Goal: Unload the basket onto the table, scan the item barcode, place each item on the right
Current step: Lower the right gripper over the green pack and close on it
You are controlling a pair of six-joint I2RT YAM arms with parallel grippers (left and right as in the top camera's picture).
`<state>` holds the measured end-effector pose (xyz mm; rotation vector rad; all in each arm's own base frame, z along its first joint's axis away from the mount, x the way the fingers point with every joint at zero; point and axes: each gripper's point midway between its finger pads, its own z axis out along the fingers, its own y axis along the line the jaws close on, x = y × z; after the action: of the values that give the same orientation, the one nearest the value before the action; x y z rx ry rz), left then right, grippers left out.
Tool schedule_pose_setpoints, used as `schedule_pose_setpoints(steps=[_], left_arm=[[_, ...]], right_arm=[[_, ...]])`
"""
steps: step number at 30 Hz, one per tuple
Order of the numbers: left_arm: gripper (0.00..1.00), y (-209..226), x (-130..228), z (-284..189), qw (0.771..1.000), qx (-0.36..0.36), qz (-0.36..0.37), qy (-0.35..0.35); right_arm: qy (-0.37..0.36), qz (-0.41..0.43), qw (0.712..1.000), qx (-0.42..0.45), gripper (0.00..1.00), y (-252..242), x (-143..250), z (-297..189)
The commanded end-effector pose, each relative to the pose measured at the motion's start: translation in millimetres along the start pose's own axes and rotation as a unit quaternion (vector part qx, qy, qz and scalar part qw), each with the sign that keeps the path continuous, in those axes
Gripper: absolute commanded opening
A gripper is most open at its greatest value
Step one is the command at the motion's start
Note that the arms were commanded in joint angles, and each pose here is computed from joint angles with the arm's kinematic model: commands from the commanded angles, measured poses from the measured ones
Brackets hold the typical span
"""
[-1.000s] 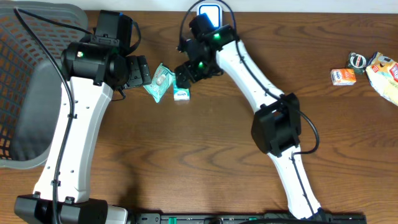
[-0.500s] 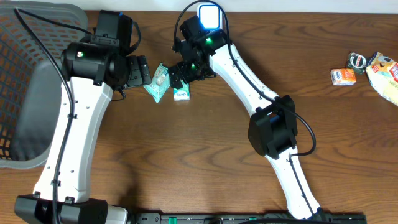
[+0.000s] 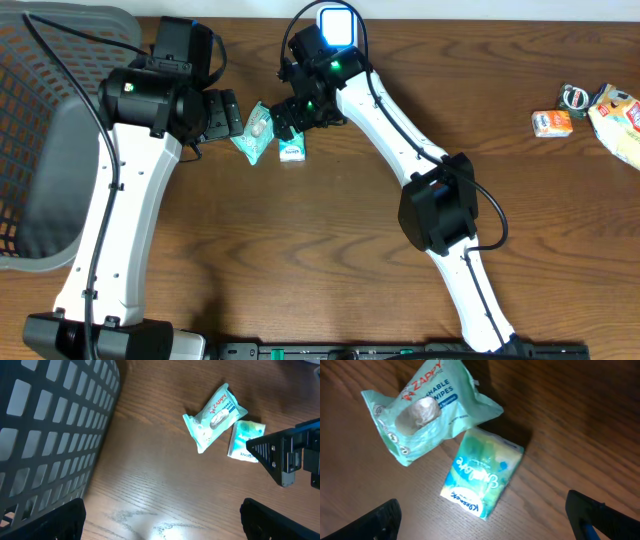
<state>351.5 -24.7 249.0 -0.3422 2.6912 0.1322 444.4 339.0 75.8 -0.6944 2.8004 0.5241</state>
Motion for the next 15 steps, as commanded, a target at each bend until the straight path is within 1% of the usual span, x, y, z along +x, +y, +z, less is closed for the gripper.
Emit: schedule_pose_setpoints(steps=[1, 15], left_arm=[[0.98, 2.9, 0.2, 0.3, 1.000, -0.007, -0.005, -0.001], [0.98, 2.9, 0.2, 0.3, 1.000, -0.007, -0.005, -0.001]], right_arm=[[0.002, 0.013, 1.000, 0.012, 0.99, -1.8, 1.9, 4.8], [-0.015, 0.013, 1.000, 0.014, 0.99, -2.1, -6.9, 4.9]])
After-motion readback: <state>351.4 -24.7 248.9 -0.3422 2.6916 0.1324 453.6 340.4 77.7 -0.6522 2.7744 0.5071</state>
